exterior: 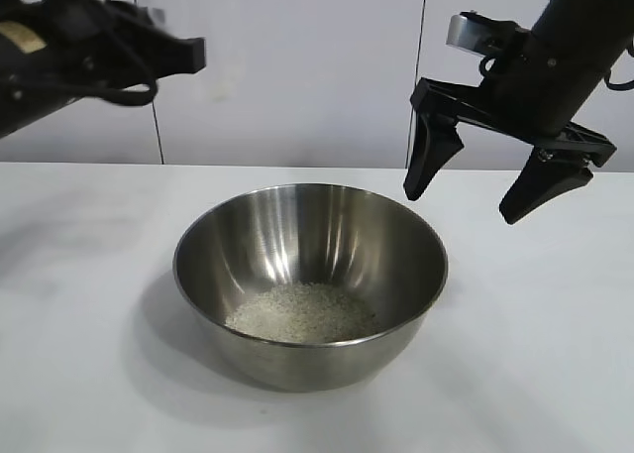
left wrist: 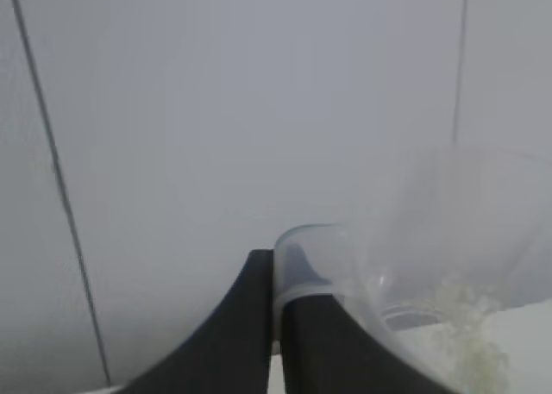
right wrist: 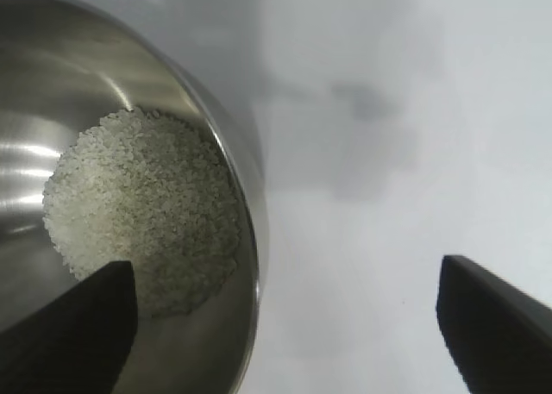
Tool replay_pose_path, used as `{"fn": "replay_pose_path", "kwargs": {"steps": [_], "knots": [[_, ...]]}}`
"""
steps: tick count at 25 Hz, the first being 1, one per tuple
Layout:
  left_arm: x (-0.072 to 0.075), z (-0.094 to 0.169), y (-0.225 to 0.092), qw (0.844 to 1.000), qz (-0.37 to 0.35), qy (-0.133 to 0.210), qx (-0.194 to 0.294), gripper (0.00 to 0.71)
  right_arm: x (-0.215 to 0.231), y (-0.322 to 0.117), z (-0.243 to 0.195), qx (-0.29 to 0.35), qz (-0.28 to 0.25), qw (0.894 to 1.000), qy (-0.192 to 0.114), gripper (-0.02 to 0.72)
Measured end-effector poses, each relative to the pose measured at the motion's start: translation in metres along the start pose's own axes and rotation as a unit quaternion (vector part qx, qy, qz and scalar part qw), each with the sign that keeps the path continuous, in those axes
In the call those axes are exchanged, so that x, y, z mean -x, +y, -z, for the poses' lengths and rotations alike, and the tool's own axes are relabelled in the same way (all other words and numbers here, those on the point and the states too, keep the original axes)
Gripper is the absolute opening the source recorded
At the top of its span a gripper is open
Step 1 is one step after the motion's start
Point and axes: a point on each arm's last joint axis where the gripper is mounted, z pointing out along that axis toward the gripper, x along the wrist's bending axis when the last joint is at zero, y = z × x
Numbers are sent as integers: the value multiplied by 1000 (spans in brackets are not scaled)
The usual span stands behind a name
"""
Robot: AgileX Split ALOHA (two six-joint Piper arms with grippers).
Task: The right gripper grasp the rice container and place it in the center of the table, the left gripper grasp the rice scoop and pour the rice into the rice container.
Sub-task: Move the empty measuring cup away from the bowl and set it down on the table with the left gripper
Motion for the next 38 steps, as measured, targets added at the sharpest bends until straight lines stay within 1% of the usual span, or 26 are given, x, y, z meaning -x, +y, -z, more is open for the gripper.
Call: {"fn": "replay_pose_path", "kwargs": {"steps": [3, 5, 7, 10, 12, 14, 18, 21, 23, 28, 31, 34, 36, 38], "knots": [[-27, 13, -15, 999, 0, 20, -31, 8, 0, 1, 0, 5, -1, 1000, 1, 652], [-40, 17, -22, 999, -11, 20, -43, 8, -1, 2, 0, 13, -4, 1000, 3, 652], [-52, 17, -30, 998, -20, 21, -55, 8, -1, 3, 0, 18, -7, 1000, 5, 652], [-61, 17, -50, 996, -9, 17, -85, 8, -1, 4, 0, 24, -8, 1000, 6, 652], [-62, 17, -64, 994, 0, 11, -107, 8, -1, 5, 0, 26, -9, 1000, 7, 652], [-60, 18, -78, 991, 4, 2, -130, 8, -1, 5, 0, 27, -9, 1000, 7, 652], [-57, 20, -98, 987, 4, -14, -162, 8, -1, 5, 0, 27, -9, 1000, 7, 652], [-56, 22, -108, 984, 4, -18, -179, 8, -1, 5, 0, 27, -9, 1000, 7, 652], [-56, 23, -113, 982, 3, -17, -186, 8, -1, 5, 0, 28, -9, 1000, 7, 652], [-58, 25, -122, 980, 3, -2, -200, 8, -1, 7, 0, 36, -9, 999, 6, 652], [-58, 26, -128, 978, 4, -2, -210, 8, -1, 7, 0, 38, -9, 999, 6, 652], [-58, 26, -131, 978, 4, -1, -207, 8, -1, 7, 0, 38, -9, 999, 6, 652], [-58, 27, -131, 978, 4, -1, -207, 22, -1, 7, 0, 38, -9, 999, 6, 652], [-58, 27, -133, 978, 4, -2, -211, 62, -1, 7, 0, 38, -9, 999, 6, 652]]}}
